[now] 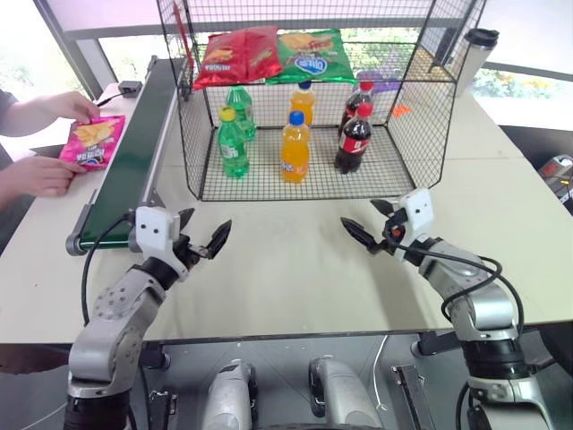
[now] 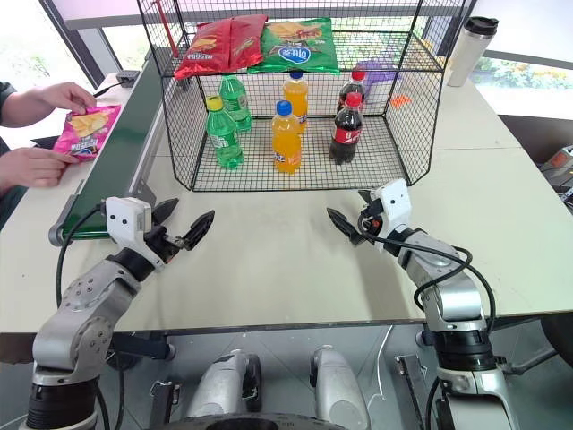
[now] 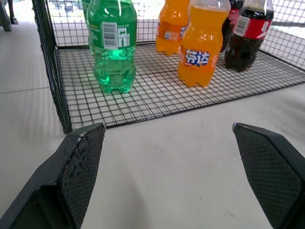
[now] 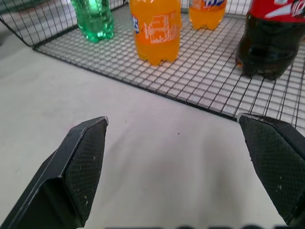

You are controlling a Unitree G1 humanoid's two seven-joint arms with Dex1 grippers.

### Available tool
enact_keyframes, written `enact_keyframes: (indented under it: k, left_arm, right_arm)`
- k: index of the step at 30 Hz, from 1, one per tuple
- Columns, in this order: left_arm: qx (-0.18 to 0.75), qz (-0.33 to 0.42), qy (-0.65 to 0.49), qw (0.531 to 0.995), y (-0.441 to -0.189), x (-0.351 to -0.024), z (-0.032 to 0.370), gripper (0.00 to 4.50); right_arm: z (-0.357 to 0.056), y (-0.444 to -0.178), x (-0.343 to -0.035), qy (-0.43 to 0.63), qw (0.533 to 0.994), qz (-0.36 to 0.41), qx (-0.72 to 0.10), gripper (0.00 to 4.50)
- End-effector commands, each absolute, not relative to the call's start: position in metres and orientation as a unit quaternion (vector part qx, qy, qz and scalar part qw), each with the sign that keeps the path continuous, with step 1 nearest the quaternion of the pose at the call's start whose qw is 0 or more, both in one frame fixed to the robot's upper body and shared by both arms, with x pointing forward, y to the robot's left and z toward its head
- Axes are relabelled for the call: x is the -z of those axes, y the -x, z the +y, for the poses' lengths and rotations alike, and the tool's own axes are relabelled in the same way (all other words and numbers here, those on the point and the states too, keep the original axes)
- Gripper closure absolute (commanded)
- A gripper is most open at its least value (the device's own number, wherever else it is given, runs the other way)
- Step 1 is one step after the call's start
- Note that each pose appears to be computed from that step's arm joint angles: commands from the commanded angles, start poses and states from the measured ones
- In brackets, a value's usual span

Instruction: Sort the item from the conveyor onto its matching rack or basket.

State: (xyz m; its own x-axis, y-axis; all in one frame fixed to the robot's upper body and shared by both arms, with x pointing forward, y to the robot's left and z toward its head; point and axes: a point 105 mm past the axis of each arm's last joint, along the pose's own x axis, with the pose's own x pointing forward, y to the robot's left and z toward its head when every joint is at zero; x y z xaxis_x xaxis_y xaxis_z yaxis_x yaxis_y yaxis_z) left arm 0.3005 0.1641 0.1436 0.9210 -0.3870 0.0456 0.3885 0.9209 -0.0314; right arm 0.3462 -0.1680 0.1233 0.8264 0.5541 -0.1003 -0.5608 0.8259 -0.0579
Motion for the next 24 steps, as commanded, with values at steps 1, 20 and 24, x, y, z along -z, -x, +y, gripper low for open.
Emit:
enact_keyframes:
  k: [1, 20, 24]
  left_arm:
    - [0.207, -0.034, 0.031, 0.977, -0.305, -0.151, 0.145, 0.03]
    - [0.223, -0.030, -0.026, 0.974, -0.324, -0.167, 0.158, 0.03]
    - [0.235, -0.023, -0.038, 0.971, -0.323, -0.161, 0.156, 0.03]
  right_arm:
    - [-0.182, -0.354, -0.139, 0.051, 0.954, 0.015, -0.294, 0.00]
    - [-0.182, -0.371, -0.148, 0.024, 0.961, 0.001, -0.275, 0.00]
    - [-0.181, -0.372, -0.147, 0.027, 0.961, 0.001, -0.274, 0.00]
